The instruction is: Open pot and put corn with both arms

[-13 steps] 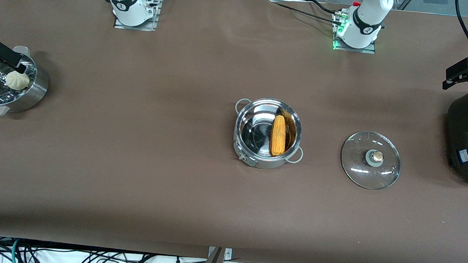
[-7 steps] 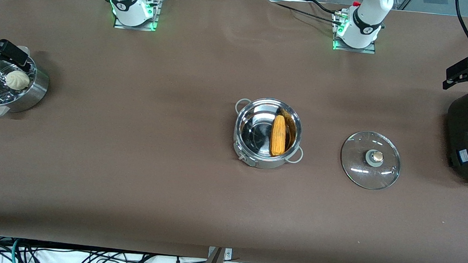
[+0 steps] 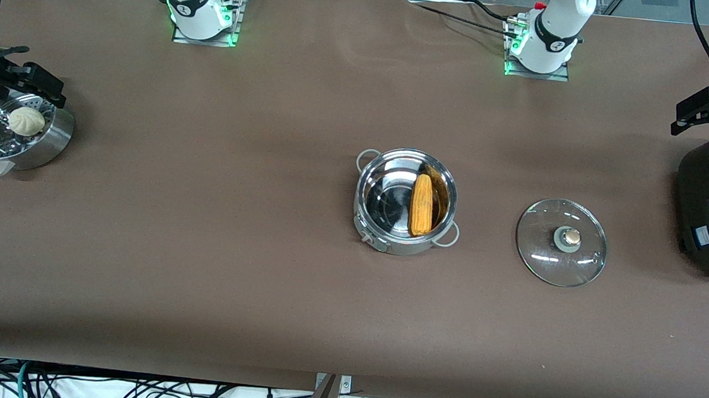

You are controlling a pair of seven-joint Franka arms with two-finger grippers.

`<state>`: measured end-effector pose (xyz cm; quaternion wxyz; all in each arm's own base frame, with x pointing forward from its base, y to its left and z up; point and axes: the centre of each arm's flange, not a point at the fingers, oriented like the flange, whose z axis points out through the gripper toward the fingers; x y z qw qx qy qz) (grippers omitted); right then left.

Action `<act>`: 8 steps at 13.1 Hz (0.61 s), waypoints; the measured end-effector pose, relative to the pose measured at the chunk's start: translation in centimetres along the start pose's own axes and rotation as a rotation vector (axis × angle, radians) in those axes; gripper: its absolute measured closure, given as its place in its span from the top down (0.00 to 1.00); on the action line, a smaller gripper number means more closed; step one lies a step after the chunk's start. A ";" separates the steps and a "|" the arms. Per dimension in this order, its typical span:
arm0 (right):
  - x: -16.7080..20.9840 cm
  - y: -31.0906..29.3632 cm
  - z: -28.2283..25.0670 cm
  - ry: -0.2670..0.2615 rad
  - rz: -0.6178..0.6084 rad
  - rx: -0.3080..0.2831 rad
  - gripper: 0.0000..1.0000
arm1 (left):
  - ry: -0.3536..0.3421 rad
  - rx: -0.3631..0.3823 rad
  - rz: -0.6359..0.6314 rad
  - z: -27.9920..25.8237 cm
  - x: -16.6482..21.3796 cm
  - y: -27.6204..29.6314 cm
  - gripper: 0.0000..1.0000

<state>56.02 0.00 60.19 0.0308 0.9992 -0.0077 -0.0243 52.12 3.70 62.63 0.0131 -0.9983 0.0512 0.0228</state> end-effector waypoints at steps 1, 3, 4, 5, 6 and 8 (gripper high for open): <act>0.1 -0.1 0.1 -0.001 -0.001 -0.001 1.00 | 0.000 0.000 0.000 0.0 0.0 0.0 1.00; 0.2 0.2 0.3 -0.006 0.004 -0.002 1.00 | 0.000 0.000 0.000 0.0 0.0 0.0 1.00; 0.3 0.4 0.4 -0.008 0.008 -0.002 1.00 | 0.000 0.000 0.000 0.0 0.0 0.0 1.00; 0.3 0.7 0.5 -0.010 0.012 -0.002 1.00 | 0.000 0.000 0.000 0.0 0.0 0.0 1.00; 0.4 0.8 0.6 -0.011 0.015 -0.002 1.00 | 0.000 0.000 0.000 0.0 0.0 0.0 1.00; 0.4 0.9 0.6 -0.011 0.016 -0.002 1.00 | 0.000 0.000 0.000 0.0 0.0 0.0 1.00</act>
